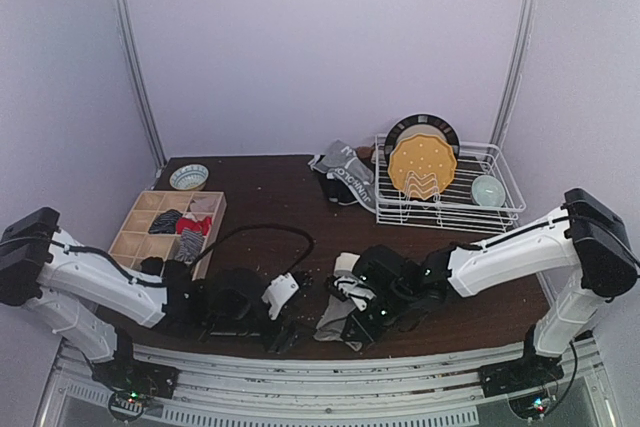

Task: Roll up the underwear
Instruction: Pick up the underwear from the center of the board, then pass from the right arm to the left

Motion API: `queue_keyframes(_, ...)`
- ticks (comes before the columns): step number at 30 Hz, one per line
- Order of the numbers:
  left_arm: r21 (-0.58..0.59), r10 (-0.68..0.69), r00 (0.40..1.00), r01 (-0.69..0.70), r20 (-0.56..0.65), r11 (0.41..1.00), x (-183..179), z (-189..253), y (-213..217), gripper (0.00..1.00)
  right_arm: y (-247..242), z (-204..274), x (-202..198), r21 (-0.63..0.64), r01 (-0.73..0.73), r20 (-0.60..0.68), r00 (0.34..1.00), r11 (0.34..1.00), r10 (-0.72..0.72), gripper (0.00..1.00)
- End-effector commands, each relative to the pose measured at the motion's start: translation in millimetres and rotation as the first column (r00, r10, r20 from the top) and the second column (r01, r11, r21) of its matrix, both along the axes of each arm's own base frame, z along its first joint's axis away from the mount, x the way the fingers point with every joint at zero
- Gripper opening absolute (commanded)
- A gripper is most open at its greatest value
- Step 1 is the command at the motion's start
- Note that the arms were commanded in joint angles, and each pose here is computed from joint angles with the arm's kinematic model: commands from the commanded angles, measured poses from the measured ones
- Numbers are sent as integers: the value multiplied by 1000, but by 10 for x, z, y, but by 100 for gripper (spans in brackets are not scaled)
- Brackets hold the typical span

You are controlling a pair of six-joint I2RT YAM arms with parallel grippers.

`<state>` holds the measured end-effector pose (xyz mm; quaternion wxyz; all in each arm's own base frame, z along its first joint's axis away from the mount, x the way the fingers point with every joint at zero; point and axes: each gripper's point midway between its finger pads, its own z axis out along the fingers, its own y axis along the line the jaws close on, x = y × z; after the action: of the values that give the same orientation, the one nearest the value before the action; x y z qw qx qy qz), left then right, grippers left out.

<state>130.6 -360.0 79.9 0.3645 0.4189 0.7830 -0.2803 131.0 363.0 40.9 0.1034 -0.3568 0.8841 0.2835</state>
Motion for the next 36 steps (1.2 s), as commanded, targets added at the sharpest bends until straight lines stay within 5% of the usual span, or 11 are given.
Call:
queue_keyframes(1, -83, -163, 974, 178, 160, 981, -87, 190, -299, 61, 19, 91, -2, 75, 3, -60, 998, 997, 2, 0)
queue_keyframes(5, -120, -250, 924, 294, 290, 948, -187, 219, -347, 64, -5, 66, 6, 73, -3, -74, 997, 997, 8, 0)
queue_keyframes(15, 65, -398, 776, 422, 489, 904, -142, -51, -564, 64, -30, 18, 17, 85, -3, -95, 995, 996, 11, 0)
queue_keyframes(28, 91, -443, 761, 458, 473, 884, -167, -155, -682, 43, -99, 34, 17, 91, 1, -90, 996, 996, 8, 0)
queue_keyframes(36, 112, -470, 772, 471, 428, 875, -202, -316, -681, 44, -66, 39, 26, 100, 6, -93, 996, 995, 3, 0)
